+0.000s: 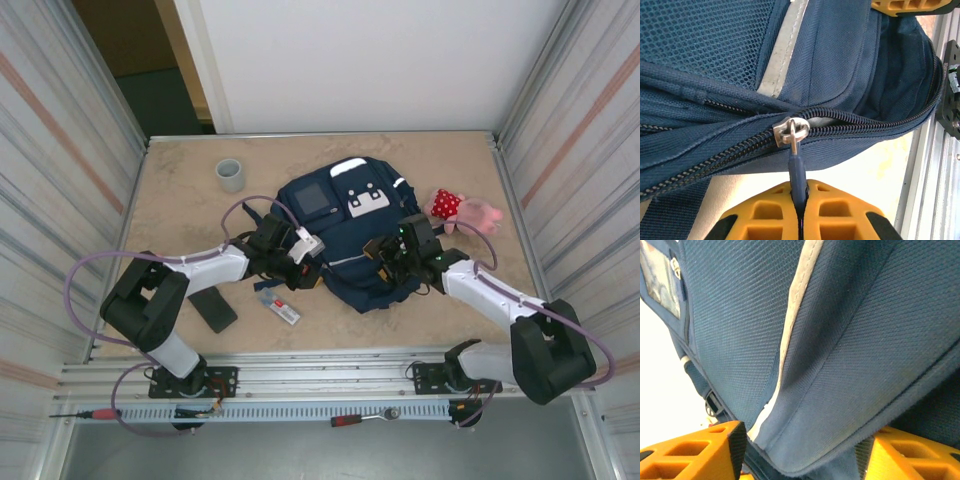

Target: Pack the student bag

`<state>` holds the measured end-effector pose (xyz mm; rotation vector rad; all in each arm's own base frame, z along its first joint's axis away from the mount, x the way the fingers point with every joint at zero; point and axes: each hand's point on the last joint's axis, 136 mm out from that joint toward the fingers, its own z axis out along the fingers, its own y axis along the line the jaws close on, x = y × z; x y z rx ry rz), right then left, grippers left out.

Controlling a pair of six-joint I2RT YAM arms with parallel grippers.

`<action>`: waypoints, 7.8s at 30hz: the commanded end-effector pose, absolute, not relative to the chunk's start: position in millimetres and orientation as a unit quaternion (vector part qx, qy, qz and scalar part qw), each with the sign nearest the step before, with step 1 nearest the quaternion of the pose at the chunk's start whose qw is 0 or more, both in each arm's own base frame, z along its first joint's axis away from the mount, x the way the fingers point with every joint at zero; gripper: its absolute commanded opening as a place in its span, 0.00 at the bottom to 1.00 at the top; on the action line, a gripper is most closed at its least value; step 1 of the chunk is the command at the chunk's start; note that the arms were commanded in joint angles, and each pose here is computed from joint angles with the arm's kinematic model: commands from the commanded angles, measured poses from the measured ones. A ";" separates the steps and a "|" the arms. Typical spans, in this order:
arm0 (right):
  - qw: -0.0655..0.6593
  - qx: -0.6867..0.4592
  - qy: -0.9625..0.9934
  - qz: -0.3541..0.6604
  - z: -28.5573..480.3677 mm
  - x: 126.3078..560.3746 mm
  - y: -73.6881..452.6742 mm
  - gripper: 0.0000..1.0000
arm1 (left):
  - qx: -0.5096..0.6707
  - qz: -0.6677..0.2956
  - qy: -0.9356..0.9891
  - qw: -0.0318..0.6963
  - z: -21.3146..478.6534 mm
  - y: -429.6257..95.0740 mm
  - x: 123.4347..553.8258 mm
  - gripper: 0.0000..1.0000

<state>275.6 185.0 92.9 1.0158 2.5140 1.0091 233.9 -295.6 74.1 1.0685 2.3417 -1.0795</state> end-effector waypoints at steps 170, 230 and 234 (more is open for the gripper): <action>0.240 0.081 0.950 0.182 142.5 227.4 222.9 0.50 | 0.531 -0.252 0.644 0.490 198.3 -361.3 322.6 0.00; 0.215 0.020 0.973 0.076 114.5 234.1 185.0 0.00 | 0.548 -0.237 0.641 0.482 190.8 -345.2 328.6 0.00; 0.185 -0.019 0.976 0.114 121.9 224.6 186.4 0.00 | 0.584 -0.217 0.632 0.462 175.0 -341.2 326.9 0.00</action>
